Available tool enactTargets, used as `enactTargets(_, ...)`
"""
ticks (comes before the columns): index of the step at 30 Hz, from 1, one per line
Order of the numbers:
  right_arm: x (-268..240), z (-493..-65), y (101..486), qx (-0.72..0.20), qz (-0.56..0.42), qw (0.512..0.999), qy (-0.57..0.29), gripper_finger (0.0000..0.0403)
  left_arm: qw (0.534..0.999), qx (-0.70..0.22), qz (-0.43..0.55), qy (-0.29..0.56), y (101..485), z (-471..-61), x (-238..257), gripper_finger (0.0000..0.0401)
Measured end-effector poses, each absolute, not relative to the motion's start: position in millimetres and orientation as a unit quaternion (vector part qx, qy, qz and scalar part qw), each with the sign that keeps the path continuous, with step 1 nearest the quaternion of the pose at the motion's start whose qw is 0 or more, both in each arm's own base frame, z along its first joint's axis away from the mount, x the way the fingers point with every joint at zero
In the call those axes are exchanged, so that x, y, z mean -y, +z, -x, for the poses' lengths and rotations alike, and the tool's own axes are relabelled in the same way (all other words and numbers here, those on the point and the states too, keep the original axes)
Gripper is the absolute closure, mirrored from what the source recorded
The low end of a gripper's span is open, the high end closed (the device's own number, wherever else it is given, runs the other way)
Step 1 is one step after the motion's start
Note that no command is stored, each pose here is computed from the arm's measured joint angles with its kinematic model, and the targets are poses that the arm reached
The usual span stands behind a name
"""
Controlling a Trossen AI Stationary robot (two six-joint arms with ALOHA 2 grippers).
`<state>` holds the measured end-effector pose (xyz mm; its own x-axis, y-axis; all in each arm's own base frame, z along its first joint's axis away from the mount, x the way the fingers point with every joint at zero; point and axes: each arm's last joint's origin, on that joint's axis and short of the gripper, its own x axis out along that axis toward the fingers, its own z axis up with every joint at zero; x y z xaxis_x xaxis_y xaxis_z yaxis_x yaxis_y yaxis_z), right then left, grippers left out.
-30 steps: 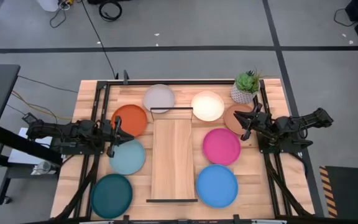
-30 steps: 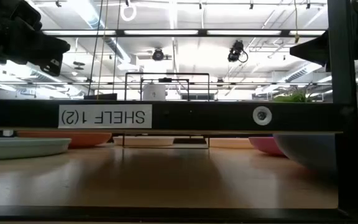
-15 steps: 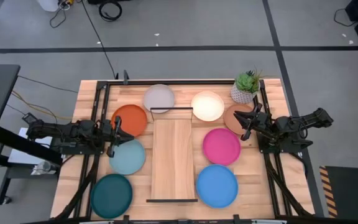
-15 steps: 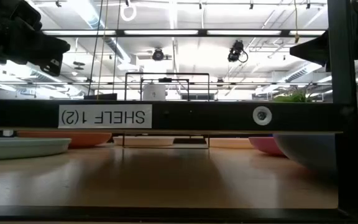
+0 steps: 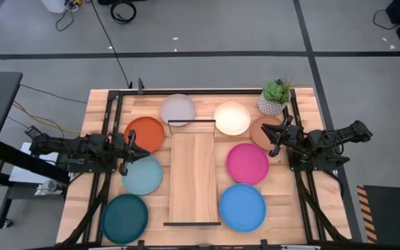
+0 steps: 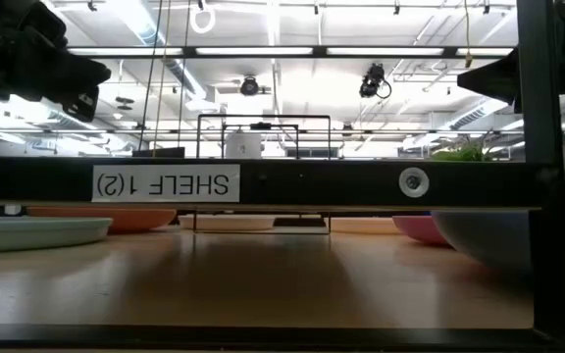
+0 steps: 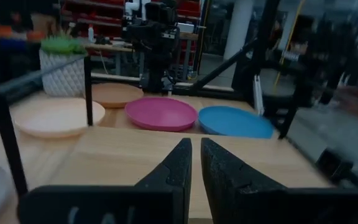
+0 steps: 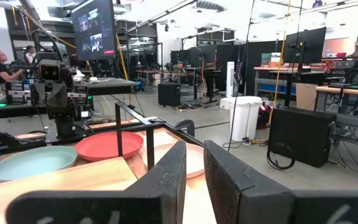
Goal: Place and stack plates onto a shelf
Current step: Put the light orange plate on the shelf
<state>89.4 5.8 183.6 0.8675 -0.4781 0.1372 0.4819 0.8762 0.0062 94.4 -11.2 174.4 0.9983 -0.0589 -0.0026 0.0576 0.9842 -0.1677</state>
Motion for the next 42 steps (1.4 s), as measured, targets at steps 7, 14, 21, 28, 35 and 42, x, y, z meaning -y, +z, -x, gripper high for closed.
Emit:
enactTargets(7, -5.7, -89.0, 185.5, 0.077, 0.008, 0.965, -0.249, 0.0341, 0.983, 0.045, 0.172, -0.037, 184.3, -94.0, 11.1, 0.0360)
enactTargets(14, -4.8, -86.2, 196.0, 0.124, -0.003, 0.960, -0.252, 0.0341, 0.983, 0.055, 0.170, -0.039, 186.3, -93.7, 11.1, 0.0360)
enactTargets(21, 0.1, -80.1, 214.3, 0.171, -0.053, 0.944, -0.279, 0.0341, 0.992, 0.094, 0.080, -0.036, 193.1, -92.7, 10.9, 0.0360)
enactTargets(28, 3.4, -90.6, 219.0, 0.062, -0.035, 0.948, -0.311, 0.0341, 0.980, 0.196, 0.007, -0.026, 211.9, -87.0, 10.1, 0.0360)
enactTargets(35, 3.7, -117.0, 195.9, -0.048, -0.019, 0.959, -0.279, 0.0341, 0.970, 0.243, -0.015, -0.018, 220.2, -83.1, 9.5, 0.0360)
enactTargets(42, 14.0, -143.6, 183.0, -0.174, -0.013, 0.948, -0.267, 0.0341, 0.965, 0.258, -0.032, 0.010, 223.2, -81.5, 8.0, 0.0360)
